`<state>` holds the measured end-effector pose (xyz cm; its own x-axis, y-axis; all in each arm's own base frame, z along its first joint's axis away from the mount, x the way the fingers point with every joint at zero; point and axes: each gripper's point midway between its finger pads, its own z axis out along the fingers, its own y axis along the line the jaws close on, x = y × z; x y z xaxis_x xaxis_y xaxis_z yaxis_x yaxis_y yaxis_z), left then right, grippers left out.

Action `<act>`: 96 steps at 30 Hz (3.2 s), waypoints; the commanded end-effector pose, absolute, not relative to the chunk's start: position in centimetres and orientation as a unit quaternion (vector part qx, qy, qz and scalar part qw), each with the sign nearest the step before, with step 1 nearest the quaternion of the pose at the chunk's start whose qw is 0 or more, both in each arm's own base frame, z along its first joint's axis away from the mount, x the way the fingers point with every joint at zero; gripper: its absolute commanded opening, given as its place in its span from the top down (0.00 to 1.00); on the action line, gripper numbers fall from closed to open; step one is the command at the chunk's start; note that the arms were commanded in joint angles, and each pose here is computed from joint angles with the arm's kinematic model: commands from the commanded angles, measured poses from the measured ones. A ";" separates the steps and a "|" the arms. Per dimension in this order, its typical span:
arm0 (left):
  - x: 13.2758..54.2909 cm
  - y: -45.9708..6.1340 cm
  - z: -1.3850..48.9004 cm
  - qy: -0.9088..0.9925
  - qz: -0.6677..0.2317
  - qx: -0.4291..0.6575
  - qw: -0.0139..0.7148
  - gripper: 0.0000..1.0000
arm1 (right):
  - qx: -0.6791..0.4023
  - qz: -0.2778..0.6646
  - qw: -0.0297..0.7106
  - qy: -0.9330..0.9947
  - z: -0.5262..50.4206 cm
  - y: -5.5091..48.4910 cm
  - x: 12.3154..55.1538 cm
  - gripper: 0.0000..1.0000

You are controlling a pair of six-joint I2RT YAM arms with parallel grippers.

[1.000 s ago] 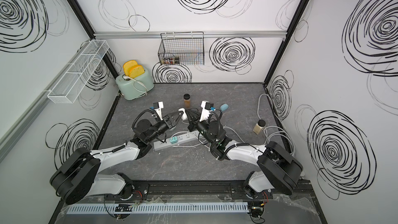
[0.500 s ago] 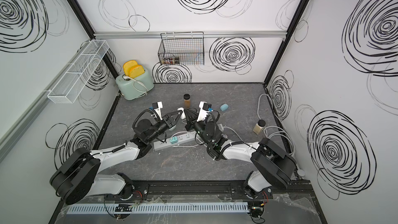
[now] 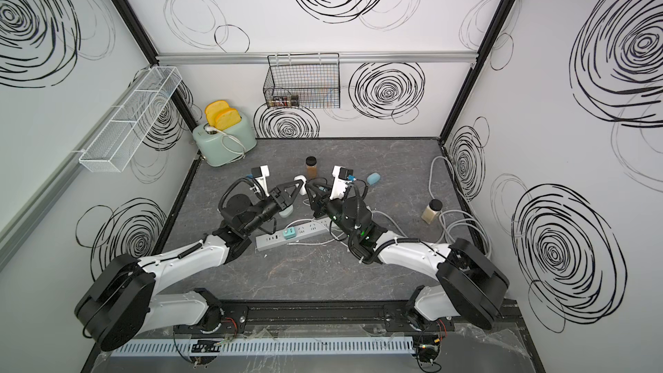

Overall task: Charge the bluetooth headset
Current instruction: Insert the charging cable into the bluetooth headset, then place the bluetooth headset at the center of the board, then pick up the charging cable from the center of the board.

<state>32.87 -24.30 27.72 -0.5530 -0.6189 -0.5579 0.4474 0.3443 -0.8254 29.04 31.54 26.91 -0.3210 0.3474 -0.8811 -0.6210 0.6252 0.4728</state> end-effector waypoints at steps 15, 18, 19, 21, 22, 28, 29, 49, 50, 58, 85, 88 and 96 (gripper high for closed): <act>43.7 -15.1 19.2 0.844 -0.254 -0.057 0.468 0.70 | -0.076 0.355 0.452 0.815 22.5 18.7 25.5 0.42; 45.0 -13.2 15.5 0.869 -0.219 -0.075 0.437 0.71 | -0.046 0.328 0.429 0.840 20.6 16.9 27.2 0.41; 45.4 -12.7 14.2 0.876 -0.212 -0.081 0.425 0.71 | -0.038 0.321 0.420 0.848 20.0 16.4 27.7 0.40; 46.1 -11.8 11.7 0.889 -0.200 -0.093 0.402 0.71 | -0.034 0.314 0.406 0.857 19.0 16.1 28.4 0.40; 46.3 -11.7 10.7 0.894 -0.195 -0.093 0.392 0.71 | -0.033 0.309 0.401 0.862 18.5 15.9 28.6 0.40; 47.2 -11.1 6.4 0.921 -0.160 -0.103 0.339 0.66 | -0.012 0.283 0.383 0.879 16.2 14.3 30.2 0.38; 47.2 -11.1 5.9 0.925 -0.154 -0.102 0.333 0.65 | -0.007 0.281 0.381 0.881 15.9 14.0 30.5 0.38; 45.9 -10.6 11.5 0.918 -0.085 -0.055 0.383 0.20 | -0.011 0.292 0.354 0.888 14.7 13.6 31.2 0.27; 45.2 -11.2 12.5 0.914 -0.083 -0.044 0.395 0.20 | -0.011 0.293 0.347 0.891 14.4 13.6 30.9 0.28; 39.3 -14.5 16.0 0.888 -0.138 -0.034 0.436 0.20 | -0.066 0.307 0.313 0.896 13.2 15.1 26.7 0.46; 30.9 -14.0 15.7 0.894 -0.293 -0.063 0.333 0.20 | -0.609 0.203 0.382 0.665 6.2 36.8 20.0 0.66; 30.3 -14.1 15.1 0.908 -0.286 -0.053 0.302 0.22 | -0.606 0.200 0.398 0.659 6.3 37.6 20.8 0.68; 29.3 -13.3 15.0 0.922 -0.269 -0.045 0.275 0.26 | -0.596 0.191 0.400 0.670 4.8 37.9 22.4 0.76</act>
<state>29.61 -13.34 14.43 -0.8333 -0.2623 -0.4867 0.0435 0.8465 -0.5307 21.27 37.14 3.85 -0.0049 -0.6745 -0.7383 -0.9612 0.2069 -0.1826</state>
